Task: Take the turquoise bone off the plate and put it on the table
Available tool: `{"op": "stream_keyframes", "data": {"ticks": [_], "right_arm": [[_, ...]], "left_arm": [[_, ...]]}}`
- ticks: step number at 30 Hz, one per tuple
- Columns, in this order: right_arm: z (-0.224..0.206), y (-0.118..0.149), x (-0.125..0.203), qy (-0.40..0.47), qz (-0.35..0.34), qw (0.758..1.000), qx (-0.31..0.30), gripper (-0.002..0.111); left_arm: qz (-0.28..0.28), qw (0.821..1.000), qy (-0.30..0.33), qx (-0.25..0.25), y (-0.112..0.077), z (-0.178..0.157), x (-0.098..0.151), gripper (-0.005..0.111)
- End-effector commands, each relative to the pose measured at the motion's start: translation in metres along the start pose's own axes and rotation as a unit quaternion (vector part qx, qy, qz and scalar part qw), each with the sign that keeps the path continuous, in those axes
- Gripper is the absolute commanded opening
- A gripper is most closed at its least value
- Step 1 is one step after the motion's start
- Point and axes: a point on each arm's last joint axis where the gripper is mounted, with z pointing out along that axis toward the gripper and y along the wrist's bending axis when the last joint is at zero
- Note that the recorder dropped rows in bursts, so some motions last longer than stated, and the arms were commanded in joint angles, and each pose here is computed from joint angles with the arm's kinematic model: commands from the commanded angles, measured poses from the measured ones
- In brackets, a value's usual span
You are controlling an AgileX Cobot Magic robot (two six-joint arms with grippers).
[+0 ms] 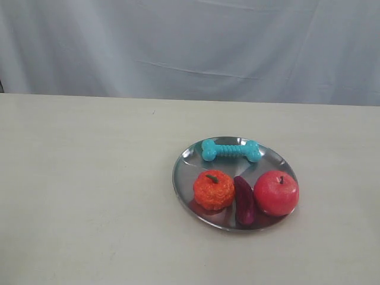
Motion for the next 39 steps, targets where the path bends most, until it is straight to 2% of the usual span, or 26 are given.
{"op": "stream_keyframes", "data": {"ticks": [1, 4, 7, 12, 17, 23, 25, 29, 32, 35, 39], "right_arm": [[-0.002, 0.0, -0.014, -0.08, 0.159, 0.984, -0.011, 0.0], [0.007, -0.007, -0.02, -0.041, 0.219, 0.974, 0.036, 0.0], [0.024, -0.011, -0.023, 0.062, 0.229, 0.968, 0.082, 0.0], [0.073, -0.015, -0.03, 0.151, 0.229, 0.956, 0.106, 0.0], [0.143, -0.023, -0.02, 0.285, 0.159, 0.938, 0.119, 0.0], [0.213, -0.037, 0.006, 0.443, 0.026, 0.888, 0.117, 0.0], [0.233, -0.039, 0.012, 0.474, -0.006, 0.875, 0.095, 0.0], [0.263, -0.035, 0.03, 0.522, -0.054, 0.851, 0.008, 0.0], [0.285, -0.033, 0.052, 0.566, -0.063, 0.821, -0.044, 0.0], [0.304, -0.034, 0.077, 0.62, -0.083, 0.774, -0.098, 0.0], [0.311, -0.033, 0.125, 0.709, -0.086, 0.673, -0.191, 0.0]], "left_arm": [[-0.002, 1.0, -0.002, 0.004, 0.0, 0.0, 0.0, 0.0], [-0.002, 1.0, -0.002, 0.004, 0.0, 0.0, 0.0, 0.0], [-0.002, 1.0, -0.002, 0.004, 0.0, 0.0, 0.0, 0.0], [-0.002, 1.0, -0.002, 0.004, 0.0, 0.0, 0.0, 0.0], [-0.002, 1.0, -0.002, 0.004, 0.0, 0.0, 0.0, 0.0], [-0.002, 1.0, -0.002, 0.004, 0.0, 0.0, 0.0, 0.0], [-0.002, 1.0, -0.002, 0.004, 0.0, 0.0, 0.0, 0.0], [-0.002, 1.0, -0.002, 0.004, 0.0, 0.0, 0.0, 0.0], [-0.002, 1.0, -0.002, 0.004, 0.0, 0.0, 0.0, 0.0], [-0.002, 1.0, -0.002, 0.004, 0.0, 0.0, 0.0, 0.0], [-0.002, 1.0, -0.002, 0.004, 0.0, 0.0, 0.0, 0.0]]}}
